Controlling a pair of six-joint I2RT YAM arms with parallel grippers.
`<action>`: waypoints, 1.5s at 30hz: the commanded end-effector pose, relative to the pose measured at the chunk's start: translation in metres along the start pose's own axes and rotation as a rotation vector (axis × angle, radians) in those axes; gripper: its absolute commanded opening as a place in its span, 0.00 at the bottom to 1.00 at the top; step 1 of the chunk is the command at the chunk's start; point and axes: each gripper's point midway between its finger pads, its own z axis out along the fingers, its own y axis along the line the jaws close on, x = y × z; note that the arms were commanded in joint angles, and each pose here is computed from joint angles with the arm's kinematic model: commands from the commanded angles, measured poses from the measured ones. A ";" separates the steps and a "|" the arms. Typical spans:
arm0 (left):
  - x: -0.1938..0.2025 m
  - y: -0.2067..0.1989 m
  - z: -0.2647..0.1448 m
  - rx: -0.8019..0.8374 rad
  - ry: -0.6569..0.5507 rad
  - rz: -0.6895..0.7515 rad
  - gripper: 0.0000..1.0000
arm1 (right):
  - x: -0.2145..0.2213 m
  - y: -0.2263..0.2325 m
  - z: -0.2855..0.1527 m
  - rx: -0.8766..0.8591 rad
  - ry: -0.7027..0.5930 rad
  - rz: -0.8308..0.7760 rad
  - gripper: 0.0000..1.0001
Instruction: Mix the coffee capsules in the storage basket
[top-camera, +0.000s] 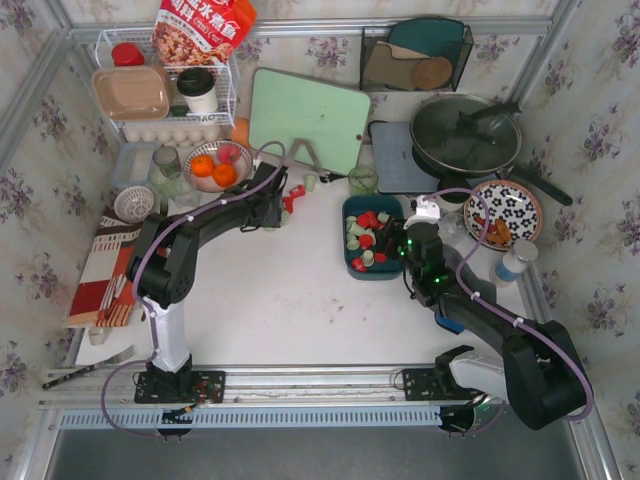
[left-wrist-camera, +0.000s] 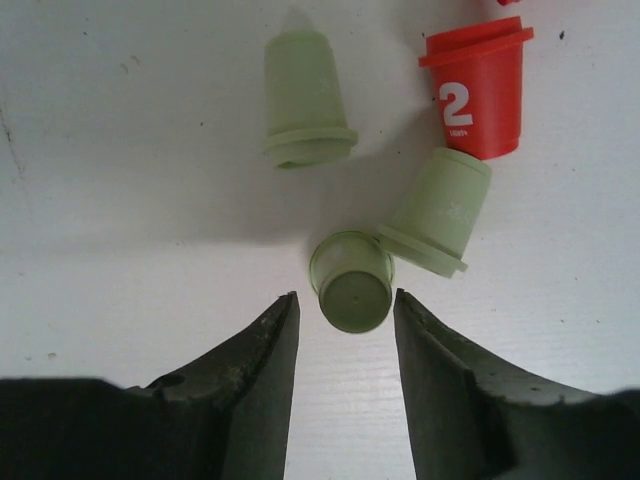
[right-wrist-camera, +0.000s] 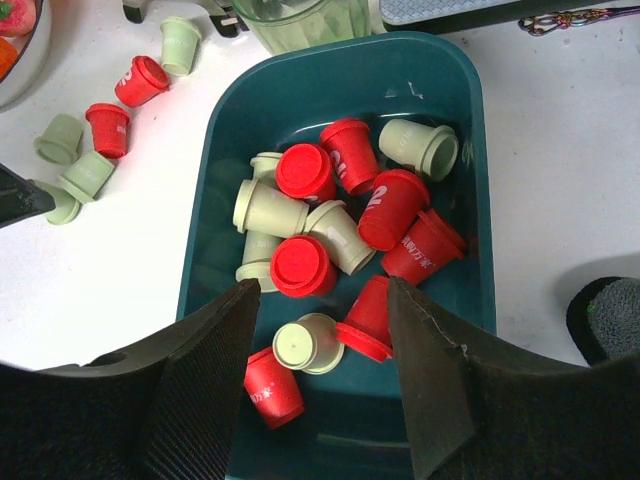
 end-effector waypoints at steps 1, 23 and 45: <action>-0.008 0.001 0.008 0.000 -0.021 -0.004 0.45 | -0.013 0.007 0.002 -0.022 -0.044 0.012 0.61; -0.012 0.003 0.015 0.004 -0.018 -0.018 0.40 | -0.011 0.009 0.003 -0.031 -0.036 0.012 0.61; -0.011 0.001 -0.016 0.091 -0.147 -0.085 0.00 | -0.013 0.009 0.002 -0.031 -0.042 0.013 0.62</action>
